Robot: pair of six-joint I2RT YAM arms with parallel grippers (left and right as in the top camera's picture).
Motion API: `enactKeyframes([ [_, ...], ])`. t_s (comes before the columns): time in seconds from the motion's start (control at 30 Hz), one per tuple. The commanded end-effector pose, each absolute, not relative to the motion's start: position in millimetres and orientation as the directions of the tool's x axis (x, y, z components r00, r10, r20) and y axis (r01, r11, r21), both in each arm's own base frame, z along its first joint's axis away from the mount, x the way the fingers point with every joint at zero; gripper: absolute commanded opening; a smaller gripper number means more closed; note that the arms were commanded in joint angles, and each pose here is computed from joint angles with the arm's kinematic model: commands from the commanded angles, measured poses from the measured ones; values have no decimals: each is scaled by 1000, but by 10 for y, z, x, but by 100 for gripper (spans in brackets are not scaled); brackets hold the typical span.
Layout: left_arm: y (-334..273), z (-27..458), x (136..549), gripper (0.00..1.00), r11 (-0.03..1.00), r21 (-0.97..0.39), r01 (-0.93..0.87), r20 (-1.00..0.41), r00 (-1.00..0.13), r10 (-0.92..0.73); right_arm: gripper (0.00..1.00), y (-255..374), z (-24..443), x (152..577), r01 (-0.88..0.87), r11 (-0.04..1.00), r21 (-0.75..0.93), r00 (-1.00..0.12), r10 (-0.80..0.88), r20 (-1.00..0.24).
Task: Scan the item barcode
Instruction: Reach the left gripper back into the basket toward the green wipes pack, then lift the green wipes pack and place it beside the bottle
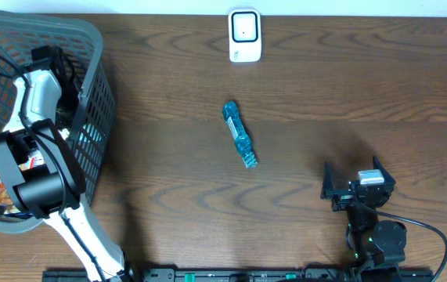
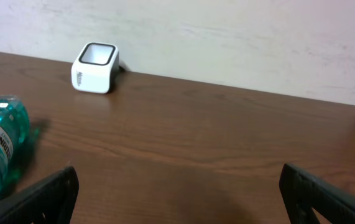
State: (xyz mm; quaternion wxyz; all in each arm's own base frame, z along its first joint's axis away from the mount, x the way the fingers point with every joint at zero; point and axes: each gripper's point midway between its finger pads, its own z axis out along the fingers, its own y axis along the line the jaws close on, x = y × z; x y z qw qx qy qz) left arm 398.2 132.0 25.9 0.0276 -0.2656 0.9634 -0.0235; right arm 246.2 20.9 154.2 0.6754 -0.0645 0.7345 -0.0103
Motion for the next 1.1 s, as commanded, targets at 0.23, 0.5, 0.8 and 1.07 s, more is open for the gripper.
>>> enactKeyframes([
  [0.23,1773,1104,3945,24,802,-105,-588,-204,-777,-596,99,204,1530,2462,-78,990,-113,-82,-120,-989],
  [0.5,1832,2879,3698,24,740,-297,-603,-553,-524,-648,99,204,1533,2462,-78,991,-113,-81,-119,-990],
  [0.8,311,4188,3304,23,826,-543,-154,-693,-474,-544,99,204,1532,2462,-78,990,-113,-81,-119,-989],
  [1.07,-646,3327,3102,23,917,-376,-132,-558,-758,-338,99,204,1532,2462,-78,990,-113,-81,-119,-989],
])
